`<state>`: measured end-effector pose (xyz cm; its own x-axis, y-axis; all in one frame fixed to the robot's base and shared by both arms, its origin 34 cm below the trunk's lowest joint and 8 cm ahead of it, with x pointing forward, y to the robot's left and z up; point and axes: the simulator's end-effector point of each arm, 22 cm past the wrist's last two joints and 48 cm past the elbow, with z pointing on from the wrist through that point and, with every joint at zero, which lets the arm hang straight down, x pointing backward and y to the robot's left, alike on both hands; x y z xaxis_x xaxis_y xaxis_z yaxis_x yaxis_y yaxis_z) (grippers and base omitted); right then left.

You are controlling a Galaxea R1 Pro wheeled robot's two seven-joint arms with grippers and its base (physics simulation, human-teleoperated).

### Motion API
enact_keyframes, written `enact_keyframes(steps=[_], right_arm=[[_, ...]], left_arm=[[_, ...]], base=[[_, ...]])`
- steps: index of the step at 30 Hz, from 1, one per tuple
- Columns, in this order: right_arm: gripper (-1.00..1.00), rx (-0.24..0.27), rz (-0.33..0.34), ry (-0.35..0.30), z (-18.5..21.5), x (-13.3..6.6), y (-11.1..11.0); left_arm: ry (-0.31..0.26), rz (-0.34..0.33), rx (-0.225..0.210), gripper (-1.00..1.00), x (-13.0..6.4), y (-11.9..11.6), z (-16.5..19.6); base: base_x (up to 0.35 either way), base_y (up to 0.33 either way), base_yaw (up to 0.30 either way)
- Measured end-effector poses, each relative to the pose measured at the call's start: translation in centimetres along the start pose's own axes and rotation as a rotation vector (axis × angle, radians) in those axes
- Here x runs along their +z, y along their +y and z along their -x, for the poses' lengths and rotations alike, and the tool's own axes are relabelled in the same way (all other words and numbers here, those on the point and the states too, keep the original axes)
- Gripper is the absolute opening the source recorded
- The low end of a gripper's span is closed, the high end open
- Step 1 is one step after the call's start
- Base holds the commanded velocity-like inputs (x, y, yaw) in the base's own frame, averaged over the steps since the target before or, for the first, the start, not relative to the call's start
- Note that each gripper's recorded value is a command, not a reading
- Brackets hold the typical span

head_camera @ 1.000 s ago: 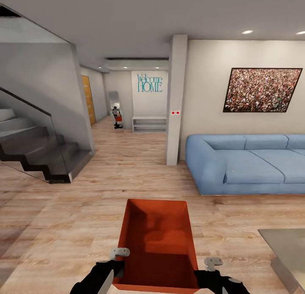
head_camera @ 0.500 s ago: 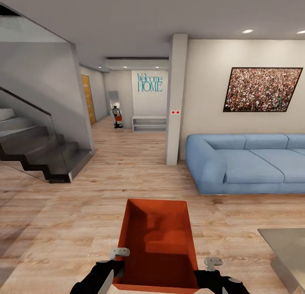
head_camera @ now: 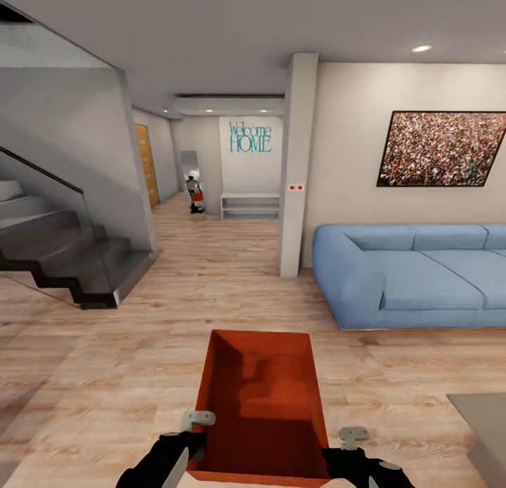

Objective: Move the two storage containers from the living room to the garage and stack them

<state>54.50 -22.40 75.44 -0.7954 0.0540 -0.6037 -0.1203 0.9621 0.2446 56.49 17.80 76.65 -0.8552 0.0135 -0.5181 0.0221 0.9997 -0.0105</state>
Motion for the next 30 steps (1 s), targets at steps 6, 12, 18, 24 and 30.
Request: enact_keyframes(steps=[6, 12, 18, 24, 30], right_arm=[[-1.0, -0.001, 0.0, -0.001, 0.04, 0.0, 0.0], [-1.0, -0.009, -0.001, -0.018, 0.39, -0.01, -0.02], [-1.0, -0.009, -0.001, -0.021, 0.47, 0.0, -0.02], [-1.0, -0.01, -0.001, -0.024, 0.51, -0.01, -0.04], [-1.0, -0.011, -0.001, -0.024, 0.52, -0.01, -0.04]], left_arm=[[-0.001, 0.0, 0.0, -1.0, 0.0, 0.0, 0.03], [-0.017, -0.003, 0.0, -1.0, 0.01, -0.04, 0.35], [-0.021, -0.002, 0.0, -1.0, 0.01, -0.04, 0.41], [-0.023, -0.003, 0.002, -1.0, 0.0, -0.07, 0.48], [-0.023, -0.003, 0.002, -1.0, -0.01, -0.06, 0.49]], base=[[0.282, 0.184, 0.0], [0.283, 0.177, 0.0], [0.289, 0.157, 0.0], [0.301, 0.131, 0.0], [0.304, 0.125, 0.0]])
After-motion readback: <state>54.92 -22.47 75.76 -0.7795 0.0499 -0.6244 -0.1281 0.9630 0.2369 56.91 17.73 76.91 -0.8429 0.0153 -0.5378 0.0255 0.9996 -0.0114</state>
